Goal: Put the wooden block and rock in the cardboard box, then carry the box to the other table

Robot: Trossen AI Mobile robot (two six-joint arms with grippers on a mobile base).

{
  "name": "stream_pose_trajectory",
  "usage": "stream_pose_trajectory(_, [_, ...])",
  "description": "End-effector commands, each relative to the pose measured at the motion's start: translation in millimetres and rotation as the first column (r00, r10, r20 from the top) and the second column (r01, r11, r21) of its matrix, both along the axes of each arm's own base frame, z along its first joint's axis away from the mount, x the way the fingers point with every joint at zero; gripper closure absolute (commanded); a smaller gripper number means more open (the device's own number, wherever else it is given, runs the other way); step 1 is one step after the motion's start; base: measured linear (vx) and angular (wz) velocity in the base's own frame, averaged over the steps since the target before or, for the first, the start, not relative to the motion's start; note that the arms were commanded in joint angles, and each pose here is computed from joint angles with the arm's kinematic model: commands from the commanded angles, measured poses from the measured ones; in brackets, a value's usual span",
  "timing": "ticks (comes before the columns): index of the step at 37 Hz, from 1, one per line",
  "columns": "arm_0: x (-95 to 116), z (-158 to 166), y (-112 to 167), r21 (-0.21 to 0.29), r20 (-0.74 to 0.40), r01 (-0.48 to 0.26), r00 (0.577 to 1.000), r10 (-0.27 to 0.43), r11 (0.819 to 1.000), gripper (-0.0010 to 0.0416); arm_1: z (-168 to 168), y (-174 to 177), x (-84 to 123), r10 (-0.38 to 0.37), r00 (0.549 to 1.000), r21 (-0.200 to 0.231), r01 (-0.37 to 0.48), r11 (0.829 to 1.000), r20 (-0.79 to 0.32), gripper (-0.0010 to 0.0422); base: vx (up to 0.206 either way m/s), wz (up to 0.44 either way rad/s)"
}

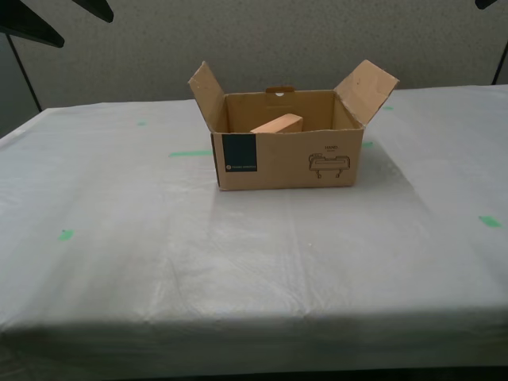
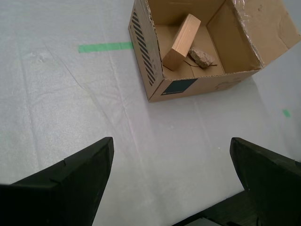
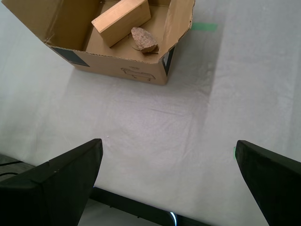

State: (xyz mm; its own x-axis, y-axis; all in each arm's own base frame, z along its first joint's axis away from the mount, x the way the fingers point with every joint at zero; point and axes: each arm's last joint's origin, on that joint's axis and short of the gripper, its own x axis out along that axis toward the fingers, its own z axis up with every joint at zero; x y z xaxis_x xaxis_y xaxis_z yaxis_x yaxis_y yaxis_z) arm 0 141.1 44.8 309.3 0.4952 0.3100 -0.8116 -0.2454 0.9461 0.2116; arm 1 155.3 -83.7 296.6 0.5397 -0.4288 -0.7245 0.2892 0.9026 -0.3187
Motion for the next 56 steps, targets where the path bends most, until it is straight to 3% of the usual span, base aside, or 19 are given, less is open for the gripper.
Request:
stream_pose_trajectory(1, [0.0, 0.3, 0.1, 0.002, 0.001, -0.001, 1.000, 0.001, 1.000, 0.0012, 0.4, -0.1, -0.1, -0.004, 1.000, -0.001, 0.004, 1.000, 0.002, 0.0076, 0.000, 0.000])
stream_pose_trajectory(56, [0.0, 0.3, 0.1, 0.002, 0.001, -0.001, 1.000, 0.001, 1.000, 0.0012, 0.5, -0.1, -0.1, -0.004, 1.000, -0.002, 0.004, 1.000, 0.002, 0.0076, 0.000, 0.000])
